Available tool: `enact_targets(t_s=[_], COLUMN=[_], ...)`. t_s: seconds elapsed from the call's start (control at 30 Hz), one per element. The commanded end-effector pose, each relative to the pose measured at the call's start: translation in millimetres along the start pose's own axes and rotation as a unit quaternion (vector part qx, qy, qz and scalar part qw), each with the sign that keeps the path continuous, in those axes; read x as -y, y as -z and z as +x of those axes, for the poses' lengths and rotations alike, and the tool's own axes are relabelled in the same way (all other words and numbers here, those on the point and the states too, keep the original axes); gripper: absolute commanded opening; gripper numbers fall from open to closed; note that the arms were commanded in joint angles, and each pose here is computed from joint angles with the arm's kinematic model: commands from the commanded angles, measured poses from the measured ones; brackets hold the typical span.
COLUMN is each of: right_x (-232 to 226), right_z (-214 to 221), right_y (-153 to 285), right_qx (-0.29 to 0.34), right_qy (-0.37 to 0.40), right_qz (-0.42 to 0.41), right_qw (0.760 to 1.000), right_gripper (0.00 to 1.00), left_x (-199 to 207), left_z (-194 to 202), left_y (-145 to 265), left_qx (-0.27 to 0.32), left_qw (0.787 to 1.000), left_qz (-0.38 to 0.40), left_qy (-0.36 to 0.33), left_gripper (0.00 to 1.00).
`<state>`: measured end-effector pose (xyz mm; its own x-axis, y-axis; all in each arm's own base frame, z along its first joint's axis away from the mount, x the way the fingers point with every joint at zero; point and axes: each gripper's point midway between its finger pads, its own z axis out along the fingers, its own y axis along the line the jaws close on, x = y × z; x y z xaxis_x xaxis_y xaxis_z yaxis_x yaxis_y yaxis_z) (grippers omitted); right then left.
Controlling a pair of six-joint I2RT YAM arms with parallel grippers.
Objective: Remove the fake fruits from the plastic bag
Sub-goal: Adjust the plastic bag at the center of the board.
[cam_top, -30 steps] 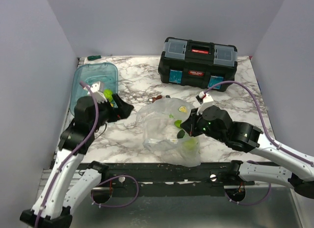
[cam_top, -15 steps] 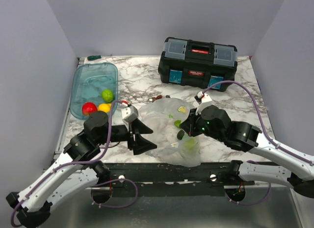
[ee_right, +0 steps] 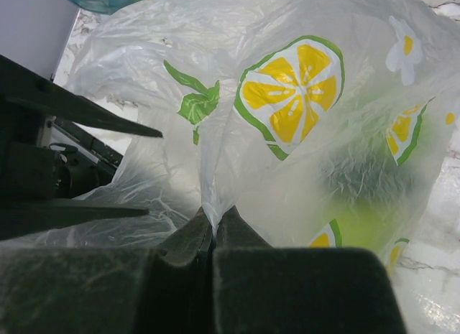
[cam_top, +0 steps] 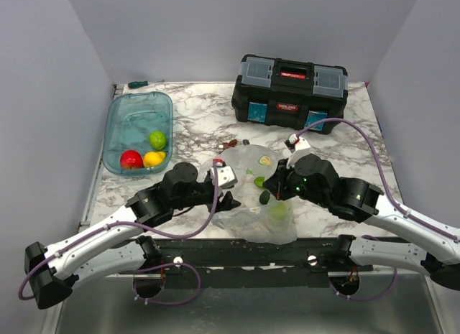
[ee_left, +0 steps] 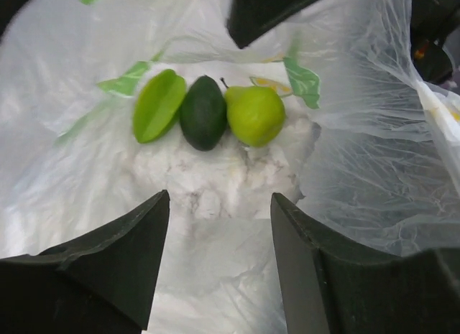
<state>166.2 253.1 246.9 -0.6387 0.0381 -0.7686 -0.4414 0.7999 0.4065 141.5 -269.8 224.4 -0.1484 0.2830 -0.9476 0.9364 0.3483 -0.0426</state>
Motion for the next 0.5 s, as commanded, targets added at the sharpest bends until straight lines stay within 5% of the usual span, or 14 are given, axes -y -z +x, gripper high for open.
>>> enact_targets(t_s=[0.0, 0.17, 0.47], right_x=[-9, -14, -15], right_z=[-6, -8, -13], right_y=[5, 4, 9], right_qx=[0.001, 0.008, 0.023], right_qy=[-0.003, -0.007, -0.013], right_qz=[-0.016, -0.03, -0.034], right_qw=[1.0, 1.0, 0.999], right_gripper=[0.01, 0.01, 0.01], left_x=[29, 59, 49], left_z=[1, 7, 13], left_y=[-20, -42, -73], left_qx=[-0.004, 0.012, 0.044], left_qw=[0.996, 0.992, 0.995], left_qz=[0.082, 0.124, 0.051], left_qy=[-0.028, 0.002, 0.077], left_gripper=[0.54, 0.48, 0.46])
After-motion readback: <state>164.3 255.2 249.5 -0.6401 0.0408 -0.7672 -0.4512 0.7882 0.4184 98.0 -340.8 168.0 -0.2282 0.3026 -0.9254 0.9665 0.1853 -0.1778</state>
